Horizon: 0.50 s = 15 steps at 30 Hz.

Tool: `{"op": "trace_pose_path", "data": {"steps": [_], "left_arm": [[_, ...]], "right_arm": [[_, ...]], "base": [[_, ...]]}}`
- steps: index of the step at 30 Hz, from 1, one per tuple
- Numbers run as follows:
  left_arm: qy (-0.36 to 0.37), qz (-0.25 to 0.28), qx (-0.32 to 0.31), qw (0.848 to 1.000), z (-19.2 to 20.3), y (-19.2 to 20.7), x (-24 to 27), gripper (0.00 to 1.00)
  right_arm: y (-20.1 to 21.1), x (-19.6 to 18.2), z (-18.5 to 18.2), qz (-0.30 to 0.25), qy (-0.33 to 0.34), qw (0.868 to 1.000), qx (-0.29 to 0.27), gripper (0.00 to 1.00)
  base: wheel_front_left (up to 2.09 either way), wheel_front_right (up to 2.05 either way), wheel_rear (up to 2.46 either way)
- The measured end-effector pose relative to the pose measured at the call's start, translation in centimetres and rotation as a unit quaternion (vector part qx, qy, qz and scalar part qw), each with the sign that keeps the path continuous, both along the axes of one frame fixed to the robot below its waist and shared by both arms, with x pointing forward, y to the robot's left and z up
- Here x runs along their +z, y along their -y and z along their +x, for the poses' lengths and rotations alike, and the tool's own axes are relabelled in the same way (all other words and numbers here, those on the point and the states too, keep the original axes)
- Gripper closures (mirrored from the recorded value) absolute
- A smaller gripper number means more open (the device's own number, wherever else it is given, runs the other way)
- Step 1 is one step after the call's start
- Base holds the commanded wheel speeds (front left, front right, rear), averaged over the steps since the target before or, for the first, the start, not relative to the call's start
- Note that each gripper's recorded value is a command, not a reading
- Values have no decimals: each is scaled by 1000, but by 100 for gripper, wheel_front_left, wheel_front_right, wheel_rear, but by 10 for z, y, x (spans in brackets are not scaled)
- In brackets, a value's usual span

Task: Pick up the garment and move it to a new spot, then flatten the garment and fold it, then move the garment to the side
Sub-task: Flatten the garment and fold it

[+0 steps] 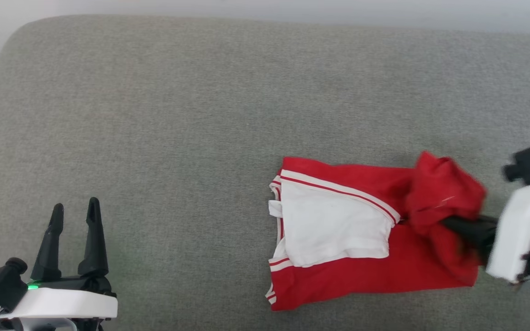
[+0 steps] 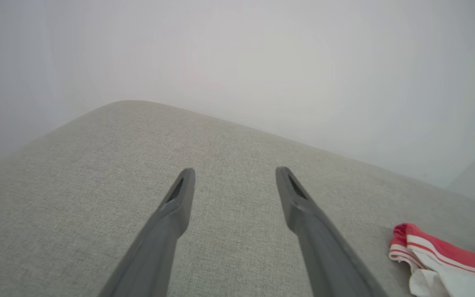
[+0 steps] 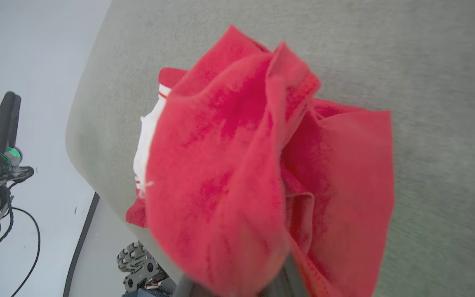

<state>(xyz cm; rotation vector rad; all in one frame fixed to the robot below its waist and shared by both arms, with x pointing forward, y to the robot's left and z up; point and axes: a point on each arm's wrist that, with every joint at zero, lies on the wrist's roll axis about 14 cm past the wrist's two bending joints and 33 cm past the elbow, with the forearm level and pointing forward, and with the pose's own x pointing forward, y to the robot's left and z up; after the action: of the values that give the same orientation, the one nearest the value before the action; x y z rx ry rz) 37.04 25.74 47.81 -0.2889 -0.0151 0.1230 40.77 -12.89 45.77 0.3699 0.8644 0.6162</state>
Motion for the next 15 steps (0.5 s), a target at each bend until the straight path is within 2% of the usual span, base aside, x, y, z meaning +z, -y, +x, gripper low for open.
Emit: {"op": "trace_pose_path", "data": {"steps": [8, 15], "left_arm": [[0, -3, 13, 1000, -7, -7, 2, 0], [1, -10, 30, 1000, -15, -14, 3, 0]], "right_arm": [[-85, 4, -6, 31, 11, 994, 107, 100], [-130, -11, -14, 30, -3, 986, 167, 100]], "base": [[0, 0, 0], [0, 0, 0]]}}
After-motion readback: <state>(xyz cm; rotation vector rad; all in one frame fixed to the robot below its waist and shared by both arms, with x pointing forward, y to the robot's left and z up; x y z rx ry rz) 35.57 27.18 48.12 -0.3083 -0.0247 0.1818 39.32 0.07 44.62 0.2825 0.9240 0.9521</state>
